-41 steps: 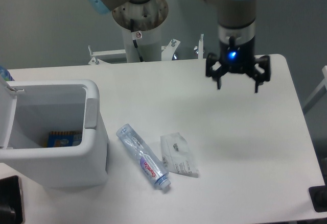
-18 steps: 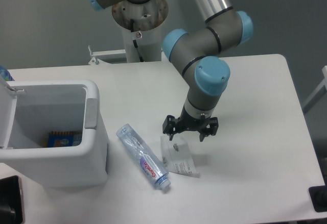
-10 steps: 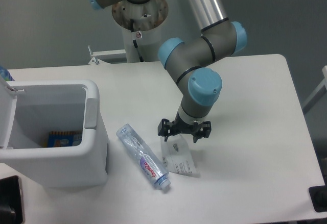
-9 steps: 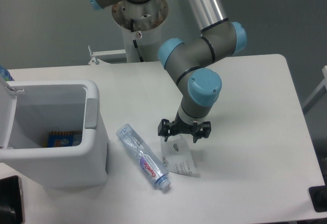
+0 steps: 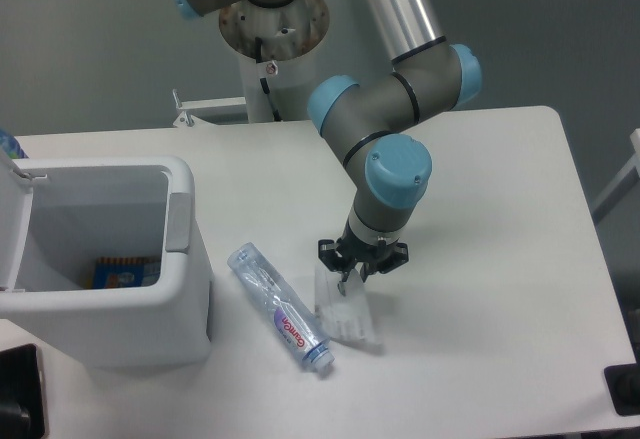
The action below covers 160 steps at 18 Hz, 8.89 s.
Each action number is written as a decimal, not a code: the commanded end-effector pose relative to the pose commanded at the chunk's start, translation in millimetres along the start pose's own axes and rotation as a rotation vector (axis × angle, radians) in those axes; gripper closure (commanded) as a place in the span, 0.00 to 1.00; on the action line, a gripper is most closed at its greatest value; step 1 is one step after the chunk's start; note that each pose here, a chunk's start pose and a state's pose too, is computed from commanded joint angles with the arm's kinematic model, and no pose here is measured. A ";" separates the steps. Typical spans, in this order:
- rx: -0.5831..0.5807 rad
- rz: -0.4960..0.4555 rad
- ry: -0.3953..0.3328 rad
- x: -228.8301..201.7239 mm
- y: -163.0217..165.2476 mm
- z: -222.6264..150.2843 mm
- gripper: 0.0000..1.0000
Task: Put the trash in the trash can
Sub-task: 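Close the gripper on the wrapper and lift it, then carry the wrapper over the white trash bin, then open the gripper to drop the wrapper into the bin, then move the open gripper down to the water bottle's cap end, then close the gripper around the bottle's cap end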
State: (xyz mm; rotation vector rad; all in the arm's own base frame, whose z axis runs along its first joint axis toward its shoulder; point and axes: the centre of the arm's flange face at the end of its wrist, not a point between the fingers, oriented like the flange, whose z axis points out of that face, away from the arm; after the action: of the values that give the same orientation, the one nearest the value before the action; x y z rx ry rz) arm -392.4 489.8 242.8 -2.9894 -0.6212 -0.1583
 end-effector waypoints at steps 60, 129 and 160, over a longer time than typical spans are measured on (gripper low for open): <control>0.517 0.506 0.213 291.2 47.5 -230.0 0.94; 0.128 -0.484 -0.033 39.6 -105.5 57.6 0.00; 0.103 -0.499 -0.069 60.5 -111.3 76.6 0.42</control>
State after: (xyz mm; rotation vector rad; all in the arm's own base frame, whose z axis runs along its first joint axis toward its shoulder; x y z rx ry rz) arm -375.4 623.2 180.9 -2.6895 -1.3282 -0.0499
